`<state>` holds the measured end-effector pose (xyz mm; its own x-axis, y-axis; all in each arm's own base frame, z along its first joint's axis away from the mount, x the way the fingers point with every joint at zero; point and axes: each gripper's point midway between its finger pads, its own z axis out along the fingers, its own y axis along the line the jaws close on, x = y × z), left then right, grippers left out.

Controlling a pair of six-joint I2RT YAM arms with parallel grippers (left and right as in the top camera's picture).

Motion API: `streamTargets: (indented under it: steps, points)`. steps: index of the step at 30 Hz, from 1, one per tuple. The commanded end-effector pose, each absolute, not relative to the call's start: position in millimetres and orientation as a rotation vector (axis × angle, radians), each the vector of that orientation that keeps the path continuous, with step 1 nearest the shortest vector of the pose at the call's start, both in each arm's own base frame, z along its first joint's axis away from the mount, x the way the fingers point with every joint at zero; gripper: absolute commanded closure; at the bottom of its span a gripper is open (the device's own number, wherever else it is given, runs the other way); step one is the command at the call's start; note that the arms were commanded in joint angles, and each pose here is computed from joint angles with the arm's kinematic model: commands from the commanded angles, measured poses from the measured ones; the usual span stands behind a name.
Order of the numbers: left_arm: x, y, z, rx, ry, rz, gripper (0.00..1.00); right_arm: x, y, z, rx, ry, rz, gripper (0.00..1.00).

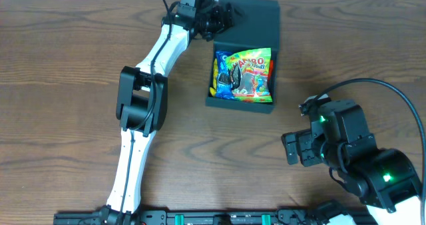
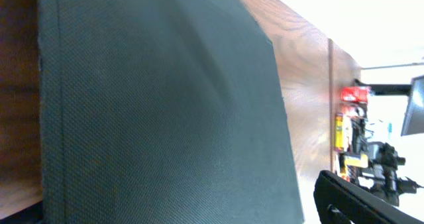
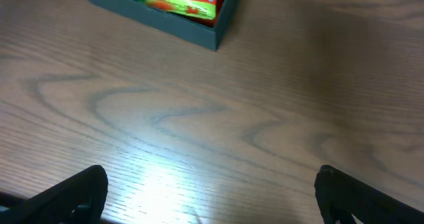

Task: Pack container
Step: 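Grasp the box lid edge with the left gripper and swing it closed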

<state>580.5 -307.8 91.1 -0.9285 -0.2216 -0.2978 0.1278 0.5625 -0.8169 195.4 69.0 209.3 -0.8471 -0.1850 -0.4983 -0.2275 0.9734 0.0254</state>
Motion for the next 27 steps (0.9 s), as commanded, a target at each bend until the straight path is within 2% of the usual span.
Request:
streamTargets:
  steps: [1, 3, 5, 8, 10, 11, 22, 27]
  points:
    - [578, -321, 107, 0.061, 2.357, -1.417, 0.00, 196, 68, 205, -0.313, 2.616, 0.080, 0.01]
    - [575, -326, 117, 0.150, 2.305, -1.461, 0.10, 197, 68, 203, -0.314, 2.623, 0.076, 0.01]
    - [573, -330, 125, 0.214, 2.264, -1.493, 0.13, 198, 68, 201, -0.315, 2.632, 0.069, 0.01]
    - [568, -334, 133, 0.295, 2.215, -1.528, 0.11, 199, 69, 197, -0.318, 2.653, 0.062, 0.01]
    - [565, -336, 140, 0.336, 2.185, -1.564, 0.02, 201, 69, 194, -0.321, 2.668, 0.056, 0.01]
    - [564, -336, 143, 0.355, 2.171, -1.579, 0.04, 201, 69, 193, -0.323, 2.675, 0.054, 0.01]
    - [547, -327, 168, 0.553, 2.058, -1.690, 0.04, 205, 66, 188, -0.314, 2.697, 0.010, 0.01]
    - [542, -323, 171, 0.570, 2.093, -1.606, 0.04, 205, 66, 188, -0.314, 2.697, 0.009, 0.01]
